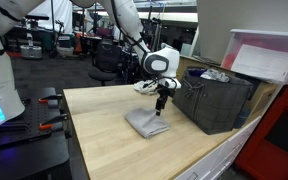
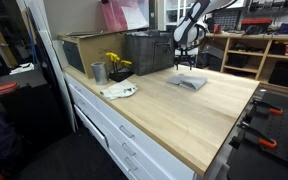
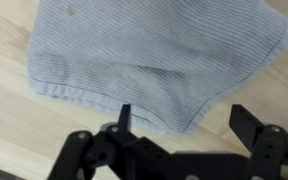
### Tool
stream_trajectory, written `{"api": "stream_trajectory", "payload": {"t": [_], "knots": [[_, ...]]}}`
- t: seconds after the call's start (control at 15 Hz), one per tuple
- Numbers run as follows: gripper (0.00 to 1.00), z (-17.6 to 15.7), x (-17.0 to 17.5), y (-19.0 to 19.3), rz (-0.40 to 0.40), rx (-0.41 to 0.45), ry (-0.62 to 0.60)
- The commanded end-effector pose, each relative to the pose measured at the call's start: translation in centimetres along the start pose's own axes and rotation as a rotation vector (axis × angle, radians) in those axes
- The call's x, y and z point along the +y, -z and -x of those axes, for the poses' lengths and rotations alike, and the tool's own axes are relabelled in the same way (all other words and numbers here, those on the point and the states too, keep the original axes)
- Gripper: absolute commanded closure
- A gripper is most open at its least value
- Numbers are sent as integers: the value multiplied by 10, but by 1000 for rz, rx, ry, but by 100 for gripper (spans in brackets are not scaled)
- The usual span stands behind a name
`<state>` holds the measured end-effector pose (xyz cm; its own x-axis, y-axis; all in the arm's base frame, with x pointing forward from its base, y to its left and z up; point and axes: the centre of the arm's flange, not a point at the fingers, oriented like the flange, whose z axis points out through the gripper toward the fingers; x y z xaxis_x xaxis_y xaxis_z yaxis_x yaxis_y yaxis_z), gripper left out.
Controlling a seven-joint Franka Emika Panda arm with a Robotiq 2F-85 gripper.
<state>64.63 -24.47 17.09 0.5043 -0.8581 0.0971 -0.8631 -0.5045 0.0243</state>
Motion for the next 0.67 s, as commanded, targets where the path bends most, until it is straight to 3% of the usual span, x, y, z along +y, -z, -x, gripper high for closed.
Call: {"api": "stream_trajectory", "payload": {"t": [0.0,0.6], "knots": [[0,9,36,-13,-13,-35,-39],[0,22,123,-47,63,-141,-258]]}}
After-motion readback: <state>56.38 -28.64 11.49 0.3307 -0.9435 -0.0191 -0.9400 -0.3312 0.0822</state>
